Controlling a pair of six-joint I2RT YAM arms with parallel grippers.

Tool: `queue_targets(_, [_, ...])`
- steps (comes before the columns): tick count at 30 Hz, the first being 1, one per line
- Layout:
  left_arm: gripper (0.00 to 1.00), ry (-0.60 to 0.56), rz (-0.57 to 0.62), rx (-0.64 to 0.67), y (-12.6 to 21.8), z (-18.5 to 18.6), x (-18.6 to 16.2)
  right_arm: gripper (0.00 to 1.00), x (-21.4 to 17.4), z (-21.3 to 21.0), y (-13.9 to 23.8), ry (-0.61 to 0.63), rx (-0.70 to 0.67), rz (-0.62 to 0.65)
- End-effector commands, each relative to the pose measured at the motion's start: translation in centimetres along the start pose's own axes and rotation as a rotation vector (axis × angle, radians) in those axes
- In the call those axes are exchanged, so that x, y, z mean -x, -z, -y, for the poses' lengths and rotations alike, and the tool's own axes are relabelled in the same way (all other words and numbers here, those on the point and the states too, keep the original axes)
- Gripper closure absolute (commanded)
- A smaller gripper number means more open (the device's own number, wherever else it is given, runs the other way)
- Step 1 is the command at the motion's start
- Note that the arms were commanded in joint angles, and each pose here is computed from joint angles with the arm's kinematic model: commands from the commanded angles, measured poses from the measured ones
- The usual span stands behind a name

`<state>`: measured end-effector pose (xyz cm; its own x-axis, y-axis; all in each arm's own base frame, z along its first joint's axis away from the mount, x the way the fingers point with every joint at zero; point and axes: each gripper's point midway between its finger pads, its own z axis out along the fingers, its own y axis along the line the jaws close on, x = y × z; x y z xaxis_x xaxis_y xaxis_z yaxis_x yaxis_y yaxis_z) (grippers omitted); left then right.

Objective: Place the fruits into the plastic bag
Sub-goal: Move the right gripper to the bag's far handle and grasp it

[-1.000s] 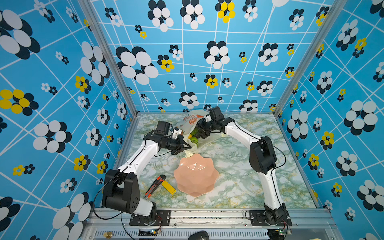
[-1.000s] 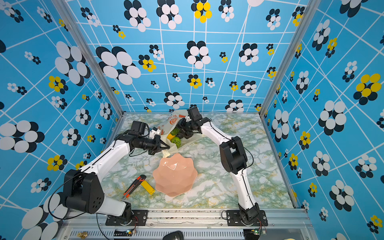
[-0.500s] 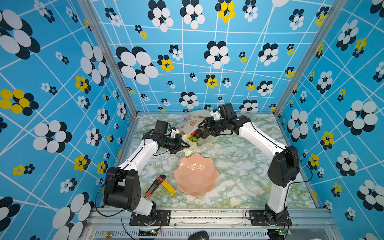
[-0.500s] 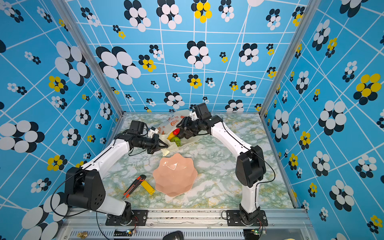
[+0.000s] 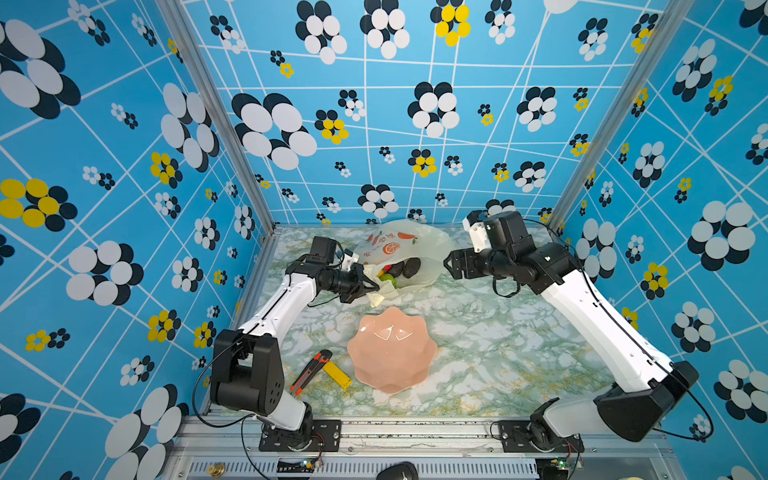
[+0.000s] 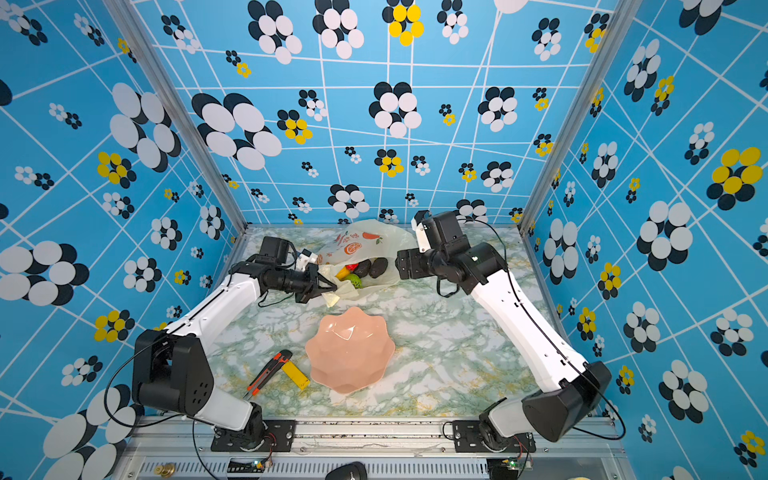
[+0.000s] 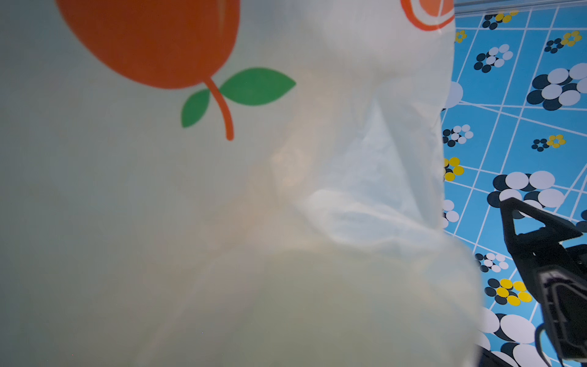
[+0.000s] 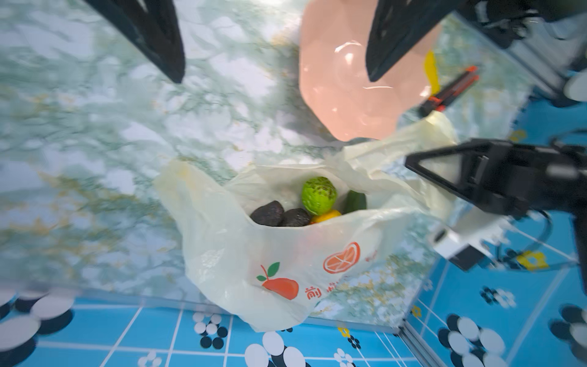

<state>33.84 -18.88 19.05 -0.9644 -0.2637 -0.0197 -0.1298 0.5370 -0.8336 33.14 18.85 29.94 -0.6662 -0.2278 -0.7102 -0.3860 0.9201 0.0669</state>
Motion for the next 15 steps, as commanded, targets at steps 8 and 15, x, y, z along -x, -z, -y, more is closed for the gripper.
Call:
queue_targets(8, [1.0,-0.027,0.01,-0.02,1.2,0.6,-0.6,0.01,-3.1,2.6,-3.2,0.512,-0.135,0.007])
queue_targets(15, [1.0,-0.027,0.016,-0.014,1.5,0.7,-0.7,0.01,-2.8,4.3,-7.9,0.469,-0.125,-0.038])
